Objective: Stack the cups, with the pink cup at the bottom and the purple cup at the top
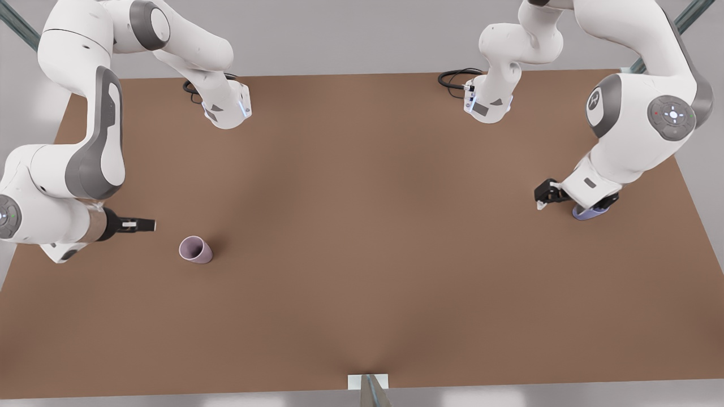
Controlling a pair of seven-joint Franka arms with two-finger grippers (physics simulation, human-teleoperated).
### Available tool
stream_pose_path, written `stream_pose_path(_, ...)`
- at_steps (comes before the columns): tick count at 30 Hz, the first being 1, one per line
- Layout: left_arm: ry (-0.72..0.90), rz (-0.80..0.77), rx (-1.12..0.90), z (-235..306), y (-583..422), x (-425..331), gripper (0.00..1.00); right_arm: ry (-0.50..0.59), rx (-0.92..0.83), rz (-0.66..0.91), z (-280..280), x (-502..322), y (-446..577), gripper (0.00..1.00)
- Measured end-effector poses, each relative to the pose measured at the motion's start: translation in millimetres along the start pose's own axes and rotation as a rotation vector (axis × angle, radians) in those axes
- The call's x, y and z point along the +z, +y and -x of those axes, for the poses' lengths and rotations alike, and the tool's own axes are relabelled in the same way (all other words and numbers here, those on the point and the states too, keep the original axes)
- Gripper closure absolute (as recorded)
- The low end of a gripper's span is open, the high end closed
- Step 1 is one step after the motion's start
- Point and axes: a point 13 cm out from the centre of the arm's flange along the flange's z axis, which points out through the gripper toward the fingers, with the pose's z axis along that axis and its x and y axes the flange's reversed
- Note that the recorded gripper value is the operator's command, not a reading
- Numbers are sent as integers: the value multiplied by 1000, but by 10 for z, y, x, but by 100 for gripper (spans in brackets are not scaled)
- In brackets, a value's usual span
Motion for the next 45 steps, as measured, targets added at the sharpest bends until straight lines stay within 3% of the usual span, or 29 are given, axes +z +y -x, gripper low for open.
stream_pose_path(9, 29, 2, -8, 1, 47, 137, 0, -26, 0, -2, 118, 71, -21, 0)
stream_pose_path(18, 49, 1, -6, -47, 43, 166, 0, 32, -42, 0, 420, 1076, 277, 0)
stream_pose_path(26, 52, 1, -6, -55, 42, 164, 0, 68, 6, 3, 293, 1924, 67, 0)
stream_pose_path(40, 60, 1, -8, -68, 44, 194, 0, -18, 46, 19, 419, 2585, -76, 0)
stream_pose_path(41, 60, 1, -8, -68, 44, 194, 0, -25, 47, 20, 436, 2584, -79, 12)
stream_pose_path(42, 61, 1, -8, -70, 44, 195, 0, -31, 49, 20, 450, 2581, -81, 30)
stream_pose_path(44, 65, 1, -8, -79, 43, 198, 0, -41, 49, 22, 476, 2571, -76, 36)
stream_pose_path(45, 67, 1, -8, -83, 43, 199, 0, -44, 50, 22, 484, 2565, -78, 44)
